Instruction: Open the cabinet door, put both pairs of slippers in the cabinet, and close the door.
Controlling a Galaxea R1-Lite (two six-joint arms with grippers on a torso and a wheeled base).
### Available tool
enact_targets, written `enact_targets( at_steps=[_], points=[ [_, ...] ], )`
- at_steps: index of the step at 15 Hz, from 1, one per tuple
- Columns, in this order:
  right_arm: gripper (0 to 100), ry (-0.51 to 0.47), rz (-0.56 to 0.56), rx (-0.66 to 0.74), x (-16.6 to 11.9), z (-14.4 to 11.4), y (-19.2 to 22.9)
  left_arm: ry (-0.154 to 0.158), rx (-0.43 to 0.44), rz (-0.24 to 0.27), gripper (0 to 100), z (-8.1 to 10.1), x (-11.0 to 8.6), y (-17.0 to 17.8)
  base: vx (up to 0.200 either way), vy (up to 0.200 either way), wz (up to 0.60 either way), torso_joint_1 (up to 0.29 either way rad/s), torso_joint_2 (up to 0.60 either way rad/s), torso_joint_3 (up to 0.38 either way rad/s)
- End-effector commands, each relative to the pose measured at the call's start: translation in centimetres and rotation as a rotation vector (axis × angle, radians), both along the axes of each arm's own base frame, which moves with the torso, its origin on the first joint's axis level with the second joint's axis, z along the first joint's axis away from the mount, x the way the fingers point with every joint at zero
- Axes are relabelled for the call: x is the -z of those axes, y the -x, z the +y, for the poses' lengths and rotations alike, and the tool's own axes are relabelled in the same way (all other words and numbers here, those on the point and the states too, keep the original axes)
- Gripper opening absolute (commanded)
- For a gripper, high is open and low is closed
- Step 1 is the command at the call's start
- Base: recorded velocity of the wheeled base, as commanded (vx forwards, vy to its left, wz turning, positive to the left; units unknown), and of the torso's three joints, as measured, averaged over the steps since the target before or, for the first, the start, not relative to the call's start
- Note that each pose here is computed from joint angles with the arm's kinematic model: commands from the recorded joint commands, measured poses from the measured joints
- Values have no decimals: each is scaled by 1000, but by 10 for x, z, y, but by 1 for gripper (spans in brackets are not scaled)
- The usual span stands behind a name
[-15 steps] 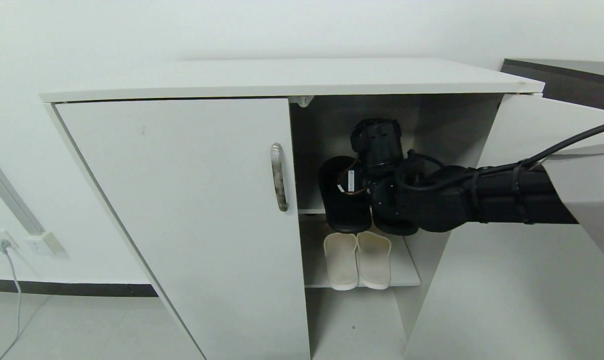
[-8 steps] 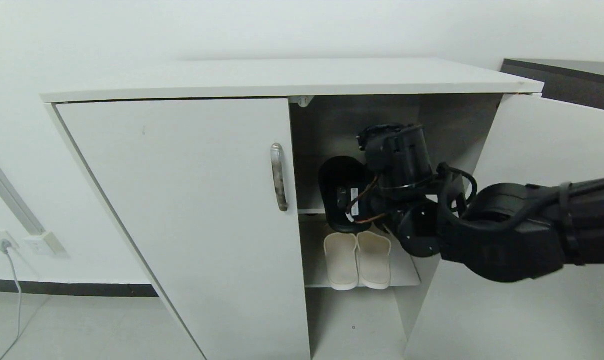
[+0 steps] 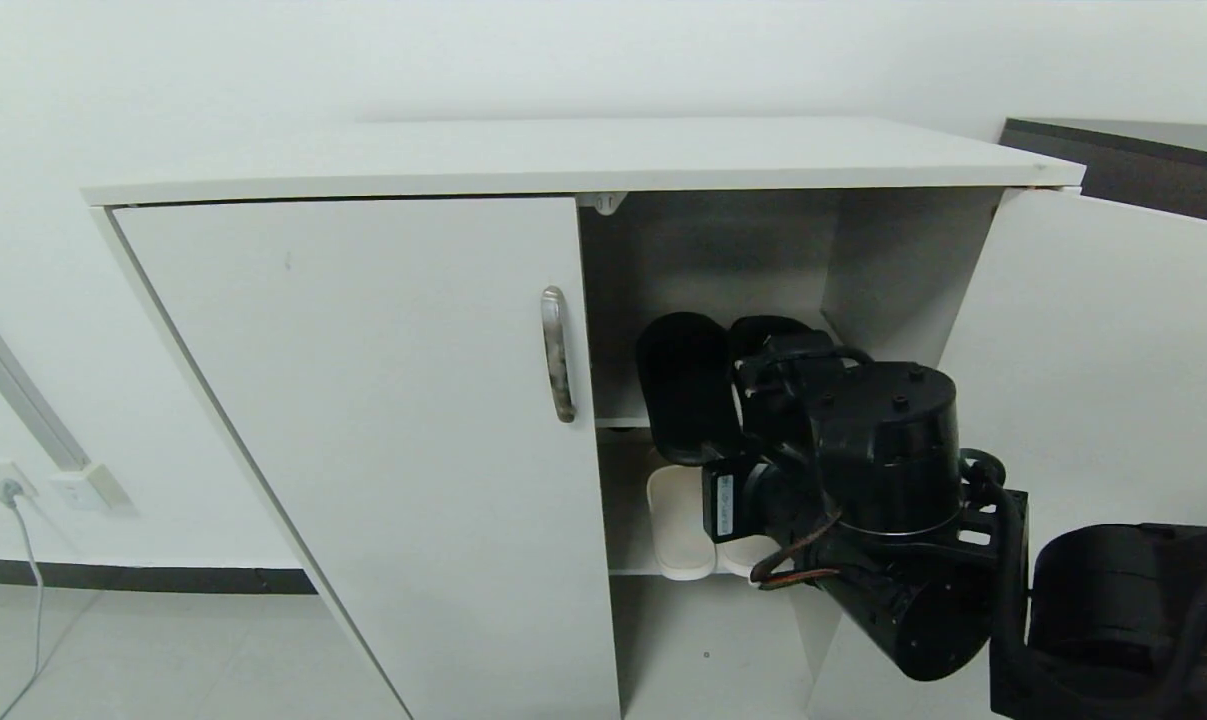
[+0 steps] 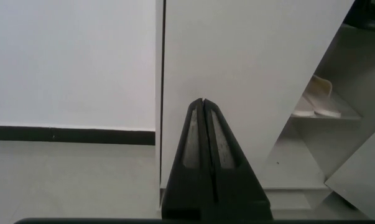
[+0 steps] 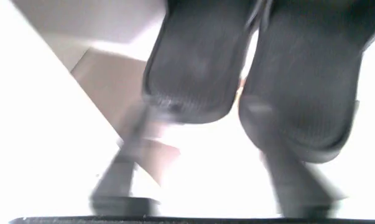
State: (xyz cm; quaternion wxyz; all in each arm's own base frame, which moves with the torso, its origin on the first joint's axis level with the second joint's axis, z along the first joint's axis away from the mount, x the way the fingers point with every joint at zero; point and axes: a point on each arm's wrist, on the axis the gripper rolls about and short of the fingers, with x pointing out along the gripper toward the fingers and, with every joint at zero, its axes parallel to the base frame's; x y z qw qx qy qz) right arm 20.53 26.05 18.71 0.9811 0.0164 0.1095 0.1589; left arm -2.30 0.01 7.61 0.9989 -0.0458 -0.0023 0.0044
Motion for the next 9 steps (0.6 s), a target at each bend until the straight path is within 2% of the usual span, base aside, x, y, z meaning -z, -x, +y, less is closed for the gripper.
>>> enact_targets(
  at_steps=[1, 9],
  points=[
    [0, 23, 17, -7, 9, 2, 1, 0, 0, 1, 0, 0, 0, 0, 0, 0, 0, 0, 0, 0],
    [0, 52, 36, -15, 19, 5, 5, 0, 0, 1, 0, 0, 0, 0, 0, 0, 0, 0, 0, 0]
  ],
)
